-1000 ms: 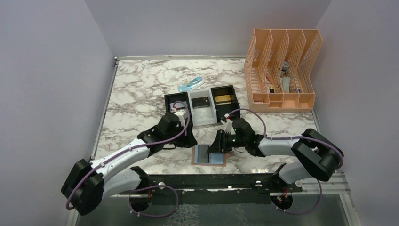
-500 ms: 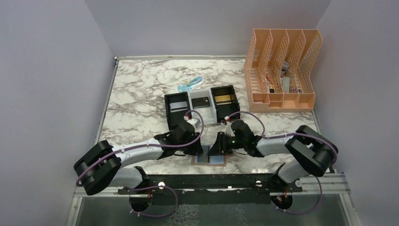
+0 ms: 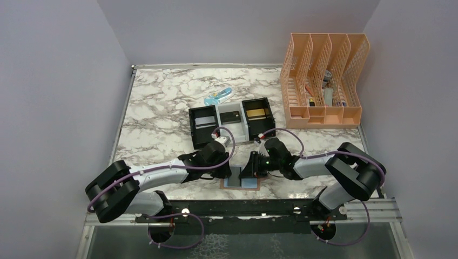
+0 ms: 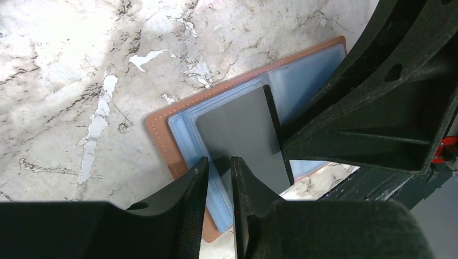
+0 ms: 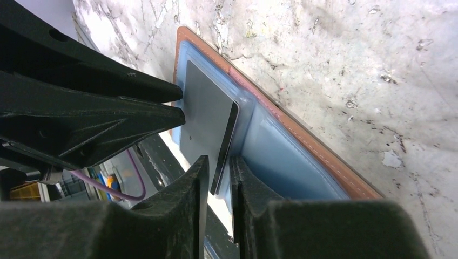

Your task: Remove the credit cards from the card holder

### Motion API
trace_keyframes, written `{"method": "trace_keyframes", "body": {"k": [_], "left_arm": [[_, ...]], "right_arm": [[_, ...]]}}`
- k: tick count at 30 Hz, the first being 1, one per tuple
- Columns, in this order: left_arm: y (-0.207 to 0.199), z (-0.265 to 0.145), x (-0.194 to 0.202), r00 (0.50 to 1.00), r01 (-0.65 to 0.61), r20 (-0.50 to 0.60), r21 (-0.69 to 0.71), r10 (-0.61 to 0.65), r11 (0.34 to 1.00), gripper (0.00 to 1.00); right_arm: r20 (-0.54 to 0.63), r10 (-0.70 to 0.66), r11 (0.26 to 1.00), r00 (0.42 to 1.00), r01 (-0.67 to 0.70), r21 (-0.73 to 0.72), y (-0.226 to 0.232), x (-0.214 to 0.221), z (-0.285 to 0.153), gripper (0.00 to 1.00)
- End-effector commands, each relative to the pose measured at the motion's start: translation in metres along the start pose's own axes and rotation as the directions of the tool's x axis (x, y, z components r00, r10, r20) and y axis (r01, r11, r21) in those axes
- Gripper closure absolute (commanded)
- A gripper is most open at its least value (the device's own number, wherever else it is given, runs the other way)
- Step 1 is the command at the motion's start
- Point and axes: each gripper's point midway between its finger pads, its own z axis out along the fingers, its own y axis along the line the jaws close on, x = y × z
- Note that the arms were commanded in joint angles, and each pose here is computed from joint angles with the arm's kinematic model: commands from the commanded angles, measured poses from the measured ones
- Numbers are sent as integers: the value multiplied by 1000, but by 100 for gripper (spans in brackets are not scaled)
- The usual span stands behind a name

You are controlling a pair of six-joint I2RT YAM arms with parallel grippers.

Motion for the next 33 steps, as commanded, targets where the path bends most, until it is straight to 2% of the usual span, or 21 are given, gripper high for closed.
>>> {"method": "trace_keyframes", "body": {"k": [1,5,14,18,21,33], "left_arm": [[3,0,7,1000,5,-6,-14,-5,1000,76],[3,-1,7,1000,10,5,-15,-10,1000,76],[5,-3,13,1000,21,2,-16,-21,1000,76],[7,-4,13,1000,23,12,-21,-23,999,75],[7,-5,13,1000,23,14,-22,-23,999,76],[8,-4,15,1000,23,9,-29,-23,999,76]], "right_arm": [[35,5,1000,999,-5,18,-2,-8,3,81],[38,8,1000,999,-9,14,-2,-9,4,85],[31,23,998,999,-25,62,-11,-7,6,81],[35,5,999,999,-7,54,-10,-7,3,86],[49,-12,999,999,9,53,-8,-9,0,95],[73,-37,995,997,30,93,-15,-8,-9,96]]}}
